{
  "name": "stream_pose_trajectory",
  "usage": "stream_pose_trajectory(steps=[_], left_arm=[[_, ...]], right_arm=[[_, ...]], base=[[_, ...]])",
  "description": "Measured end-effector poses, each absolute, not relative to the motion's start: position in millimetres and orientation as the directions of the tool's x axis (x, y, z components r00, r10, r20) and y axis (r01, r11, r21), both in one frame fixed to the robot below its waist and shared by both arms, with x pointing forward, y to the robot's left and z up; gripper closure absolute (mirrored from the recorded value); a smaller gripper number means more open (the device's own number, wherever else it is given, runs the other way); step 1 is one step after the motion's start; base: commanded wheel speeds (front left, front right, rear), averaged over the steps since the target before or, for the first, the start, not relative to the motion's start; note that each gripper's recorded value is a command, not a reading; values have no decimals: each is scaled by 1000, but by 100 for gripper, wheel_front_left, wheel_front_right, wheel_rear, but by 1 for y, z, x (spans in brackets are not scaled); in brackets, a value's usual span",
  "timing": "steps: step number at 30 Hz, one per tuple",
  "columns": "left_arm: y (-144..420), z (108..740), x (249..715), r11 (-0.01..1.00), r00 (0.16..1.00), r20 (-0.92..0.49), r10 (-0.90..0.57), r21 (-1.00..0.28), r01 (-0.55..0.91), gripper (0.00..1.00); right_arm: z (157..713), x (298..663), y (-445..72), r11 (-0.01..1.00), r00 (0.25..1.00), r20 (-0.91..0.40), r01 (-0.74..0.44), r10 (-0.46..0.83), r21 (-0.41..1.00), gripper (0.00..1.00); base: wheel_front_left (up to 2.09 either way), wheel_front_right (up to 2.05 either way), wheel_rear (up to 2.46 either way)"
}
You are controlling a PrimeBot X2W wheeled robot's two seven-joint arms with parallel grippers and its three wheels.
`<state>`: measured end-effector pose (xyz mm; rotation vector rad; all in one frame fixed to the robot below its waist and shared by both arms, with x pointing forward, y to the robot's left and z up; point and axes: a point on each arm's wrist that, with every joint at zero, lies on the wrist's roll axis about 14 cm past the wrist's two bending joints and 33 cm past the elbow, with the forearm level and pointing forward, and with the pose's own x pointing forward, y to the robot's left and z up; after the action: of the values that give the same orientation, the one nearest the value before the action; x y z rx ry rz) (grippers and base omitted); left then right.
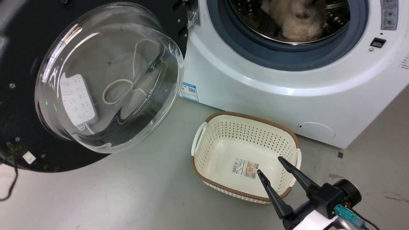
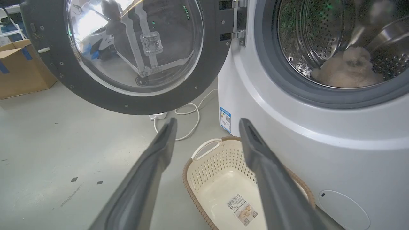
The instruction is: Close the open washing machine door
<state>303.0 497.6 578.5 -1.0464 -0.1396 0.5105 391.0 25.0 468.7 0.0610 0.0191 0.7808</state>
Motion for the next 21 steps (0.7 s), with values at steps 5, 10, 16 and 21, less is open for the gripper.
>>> stream_pose_trajectory(steps=[5, 10, 16, 21], left_arm=[[465, 569, 296, 400, 932, -131, 339, -876, -269, 100], [417, 552, 292, 375, 972, -142, 186, -904, -204, 100], [352, 544, 287, 359, 993, -120, 9, -926, -116, 100], [287, 539, 291, 332, 979, -126, -158, -941, -67, 100]], right_arm=[[480, 387, 25, 715, 717, 26, -697, 697, 57, 0], [494, 383, 24, 728, 730, 56, -683, 681, 53, 0], [503, 376, 16, 753, 754, 74, -656, 652, 52, 0], [506, 377, 4, 781, 781, 81, -623, 619, 43, 0]], base=[[0, 0, 0], [0, 0, 0], [0, 0, 0], [0, 0, 0]])
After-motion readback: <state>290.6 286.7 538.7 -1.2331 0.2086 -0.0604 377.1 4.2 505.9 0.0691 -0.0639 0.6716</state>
